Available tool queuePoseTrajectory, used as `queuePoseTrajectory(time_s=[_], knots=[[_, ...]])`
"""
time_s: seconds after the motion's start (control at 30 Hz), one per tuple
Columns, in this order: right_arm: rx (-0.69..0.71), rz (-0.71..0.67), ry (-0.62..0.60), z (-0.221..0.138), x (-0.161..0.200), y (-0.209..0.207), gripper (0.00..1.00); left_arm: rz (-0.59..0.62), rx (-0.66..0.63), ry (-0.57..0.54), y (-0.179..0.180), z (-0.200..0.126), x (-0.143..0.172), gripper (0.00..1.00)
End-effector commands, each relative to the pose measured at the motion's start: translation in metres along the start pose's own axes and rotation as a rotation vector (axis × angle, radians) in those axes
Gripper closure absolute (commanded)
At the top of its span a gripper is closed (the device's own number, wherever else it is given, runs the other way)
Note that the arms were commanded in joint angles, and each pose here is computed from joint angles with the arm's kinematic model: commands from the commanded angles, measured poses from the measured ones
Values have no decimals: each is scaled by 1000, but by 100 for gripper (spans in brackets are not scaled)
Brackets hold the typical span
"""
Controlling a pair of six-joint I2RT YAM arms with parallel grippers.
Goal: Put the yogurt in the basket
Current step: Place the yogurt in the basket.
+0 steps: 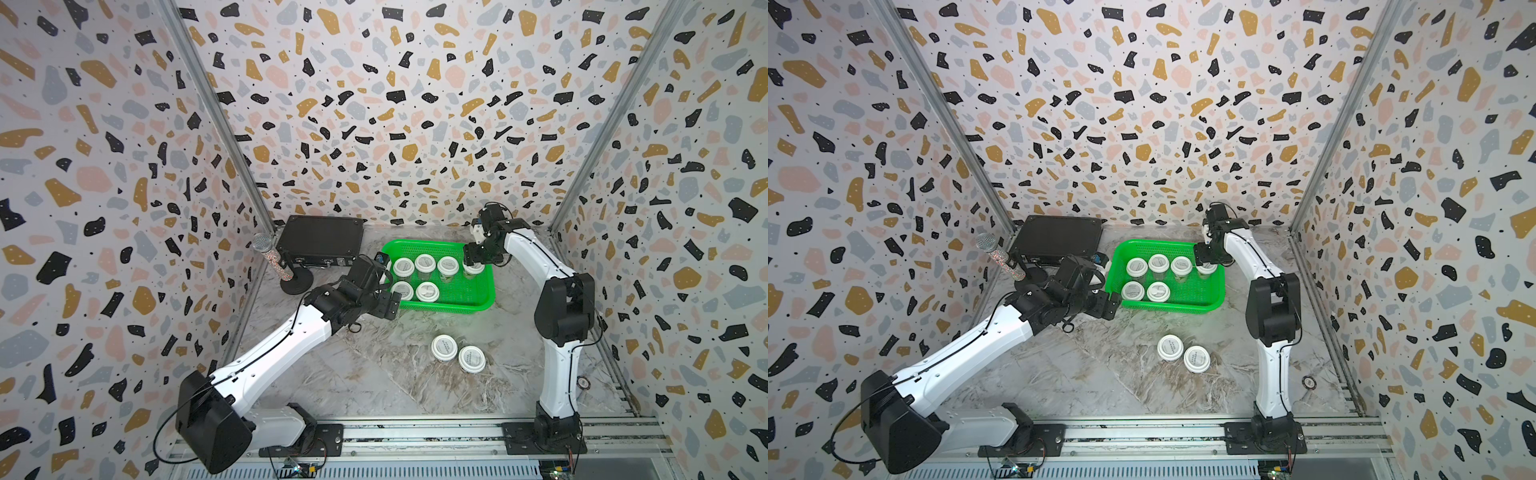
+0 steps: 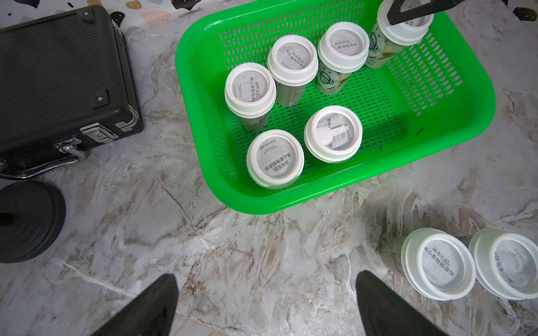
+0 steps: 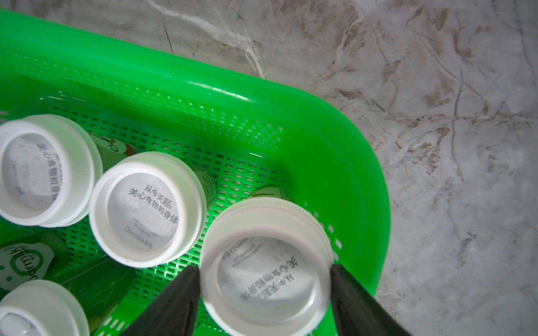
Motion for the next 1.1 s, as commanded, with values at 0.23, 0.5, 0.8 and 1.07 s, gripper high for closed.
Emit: queuePoseTrajectory(time_s=[0.23,0.5,0.8,1.07], knots=[[0,9,0,-2,-10,0,26,5,-15,-22,4,-1,-6,2],[-26,18,20,4,-9,3,24,2,-17,-23,4,0,-6,2],[-26,15,-1,-9,-13,4,23,3,-17,-22,5,0,-6,2],[-60,-24,-90,-59,-18,11,16,1,-15,-24,5,-1,-5,2]])
Point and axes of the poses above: each gripper's point midway between its finger pads, its own z axis out along the fingers, its own y axis along the line the jaws close on, x = y × z, the point moved 4 cm from there along -z, back along the fingers, and after that the axes turned 6 degrees about z, right-handed, at the moved point
